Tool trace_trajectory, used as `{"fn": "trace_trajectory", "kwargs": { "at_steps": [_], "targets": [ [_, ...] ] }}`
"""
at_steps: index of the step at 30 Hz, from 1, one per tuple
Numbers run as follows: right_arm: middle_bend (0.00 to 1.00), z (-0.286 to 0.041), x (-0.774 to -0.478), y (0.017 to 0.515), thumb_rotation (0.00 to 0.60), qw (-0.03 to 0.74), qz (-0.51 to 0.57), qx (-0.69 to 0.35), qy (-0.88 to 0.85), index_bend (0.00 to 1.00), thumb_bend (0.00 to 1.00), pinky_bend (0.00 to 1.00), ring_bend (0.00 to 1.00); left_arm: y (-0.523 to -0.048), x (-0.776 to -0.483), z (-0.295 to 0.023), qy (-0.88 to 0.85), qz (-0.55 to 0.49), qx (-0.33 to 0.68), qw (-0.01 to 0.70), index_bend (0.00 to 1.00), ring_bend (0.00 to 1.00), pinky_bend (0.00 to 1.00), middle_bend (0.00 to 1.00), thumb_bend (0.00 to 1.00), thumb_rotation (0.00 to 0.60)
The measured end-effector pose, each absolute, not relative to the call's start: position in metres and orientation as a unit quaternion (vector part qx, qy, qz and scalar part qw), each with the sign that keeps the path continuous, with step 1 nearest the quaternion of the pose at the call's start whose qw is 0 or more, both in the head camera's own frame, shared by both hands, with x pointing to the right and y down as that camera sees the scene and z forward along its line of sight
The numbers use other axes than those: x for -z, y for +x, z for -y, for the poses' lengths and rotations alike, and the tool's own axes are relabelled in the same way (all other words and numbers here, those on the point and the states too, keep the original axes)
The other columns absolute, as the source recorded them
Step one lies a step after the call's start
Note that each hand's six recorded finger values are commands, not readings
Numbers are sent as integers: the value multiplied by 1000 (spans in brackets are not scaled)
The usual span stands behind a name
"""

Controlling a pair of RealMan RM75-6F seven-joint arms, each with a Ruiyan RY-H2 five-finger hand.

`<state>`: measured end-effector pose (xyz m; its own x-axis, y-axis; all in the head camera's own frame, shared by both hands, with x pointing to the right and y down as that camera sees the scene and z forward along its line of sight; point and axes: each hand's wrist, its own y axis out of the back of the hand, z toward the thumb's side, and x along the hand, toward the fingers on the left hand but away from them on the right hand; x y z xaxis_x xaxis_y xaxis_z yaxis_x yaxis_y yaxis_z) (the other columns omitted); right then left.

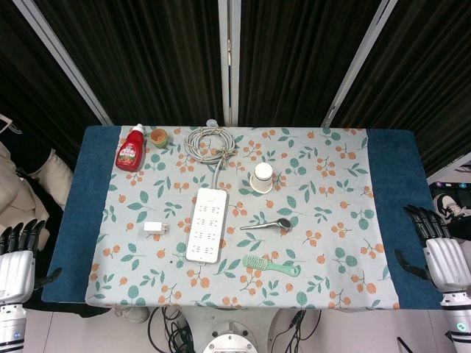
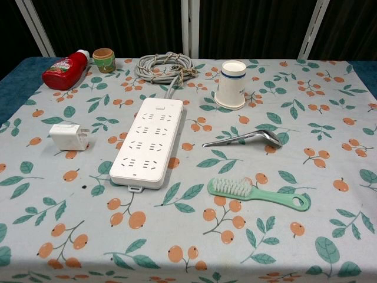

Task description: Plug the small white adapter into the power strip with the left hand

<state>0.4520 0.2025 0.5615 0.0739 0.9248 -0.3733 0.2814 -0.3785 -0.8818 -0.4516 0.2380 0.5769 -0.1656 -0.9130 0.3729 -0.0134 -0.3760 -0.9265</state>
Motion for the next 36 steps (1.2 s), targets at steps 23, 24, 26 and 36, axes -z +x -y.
{"fn": "trace_trajectory", "kwargs": {
  "at_steps": [23, 24, 26, 36],
  "targets": [
    [66, -178, -546, 442, 600, 361, 450, -500, -646, 37, 282, 0, 0, -423, -621, -189, -605, -367, 608, 361, 87, 0, 0, 49, 70, 600],
    [66, -178, -547, 441, 600, 360, 449, -501, -647, 37, 282, 0, 0, -420, -626, -183, -609, -362, 605, 362, 87, 0, 0, 49, 70, 600],
    [66, -179, -549, 440, 600, 357, 448, -501, -649, 37, 281, 0, 0, -414, -636, -168, -615, -356, 600, 368, 87, 0, 0, 49, 71, 600],
    [66, -184, -554, 440, 600, 344, 451, -507, -649, 37, 281, 0, 0, -375, -692, -114, -640, -334, 578, 381, 87, 0, 0, 49, 71, 600]
  ]
}}
